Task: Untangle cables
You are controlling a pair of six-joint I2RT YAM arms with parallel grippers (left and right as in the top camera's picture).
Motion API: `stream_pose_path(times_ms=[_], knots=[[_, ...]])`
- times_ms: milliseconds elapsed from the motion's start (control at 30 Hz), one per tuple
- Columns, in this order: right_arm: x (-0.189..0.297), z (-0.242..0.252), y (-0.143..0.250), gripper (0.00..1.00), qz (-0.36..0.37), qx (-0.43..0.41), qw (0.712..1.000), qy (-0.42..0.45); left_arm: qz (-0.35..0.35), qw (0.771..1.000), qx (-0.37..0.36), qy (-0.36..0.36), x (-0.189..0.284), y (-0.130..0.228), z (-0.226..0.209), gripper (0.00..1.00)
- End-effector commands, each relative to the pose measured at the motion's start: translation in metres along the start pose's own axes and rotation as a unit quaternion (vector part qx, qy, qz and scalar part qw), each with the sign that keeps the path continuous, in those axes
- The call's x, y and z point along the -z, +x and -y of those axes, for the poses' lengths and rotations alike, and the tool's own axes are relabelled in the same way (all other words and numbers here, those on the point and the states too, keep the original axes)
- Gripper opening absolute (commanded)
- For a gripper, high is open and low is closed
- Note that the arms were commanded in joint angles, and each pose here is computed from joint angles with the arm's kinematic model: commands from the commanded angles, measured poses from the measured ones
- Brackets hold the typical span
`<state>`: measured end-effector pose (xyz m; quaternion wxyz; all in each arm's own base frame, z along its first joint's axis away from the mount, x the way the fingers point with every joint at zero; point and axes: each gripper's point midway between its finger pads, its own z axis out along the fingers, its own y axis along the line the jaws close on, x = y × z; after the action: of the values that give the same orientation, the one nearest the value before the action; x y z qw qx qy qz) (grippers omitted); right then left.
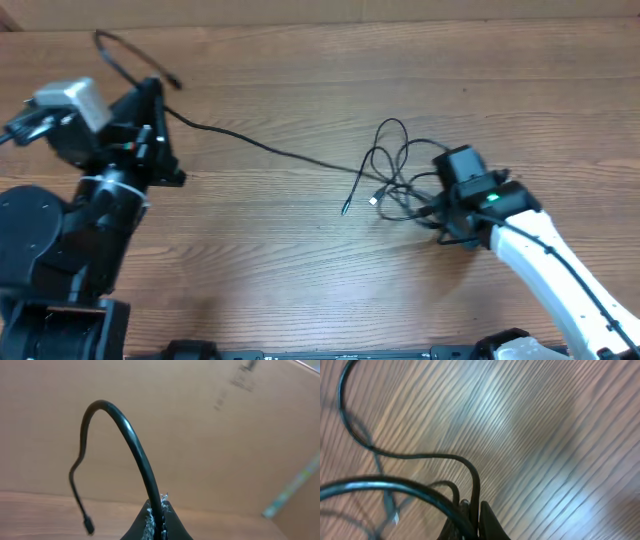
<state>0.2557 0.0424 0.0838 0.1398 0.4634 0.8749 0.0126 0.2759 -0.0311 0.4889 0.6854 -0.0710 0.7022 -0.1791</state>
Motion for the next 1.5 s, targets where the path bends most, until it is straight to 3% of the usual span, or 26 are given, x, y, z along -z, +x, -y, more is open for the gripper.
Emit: stream_pose_path(times_ms=[0,333,733,1067,1300,1400,1467], knots=[[-0.001,0.014,-0.028,0.04,0.024,0.0,1.0,0.017,0.03,0.998,0.011,-0.049,0.009,-0.019,-0.02,0.04],[-0.006,0.055,-0.069,0.04,0.029,-0.06,0.996,0.059,0.093,0.971,0.048,-0.217,0.033,-0.042,-0.094,0.04],[-0.007,0.097,-0.095,0.06,0.029,-0.101,0.99,0.097,0.136,0.879,0.087,-0.449,0.098,-0.037,-0.178,0.04],[-0.008,0.096,-0.094,0.07,0.013,-0.045,0.995,0.088,0.151,0.865,0.116,-0.465,0.105,-0.035,-0.184,0.04],[-0.007,0.124,-0.112,0.15,0.037,-0.125,0.984,0.119,0.156,0.853,0.113,-0.486,0.112,-0.034,-0.188,0.04],[-0.01,0.115,-0.106,0.15,-0.002,-0.146,0.986,0.078,0.153,0.854,0.141,-0.476,0.109,-0.028,-0.188,0.04],[-0.011,0.089,-0.094,0.15,-0.052,-0.093,0.994,0.006,0.135,0.868,0.176,-0.445,0.097,-0.017,-0.182,0.04]])
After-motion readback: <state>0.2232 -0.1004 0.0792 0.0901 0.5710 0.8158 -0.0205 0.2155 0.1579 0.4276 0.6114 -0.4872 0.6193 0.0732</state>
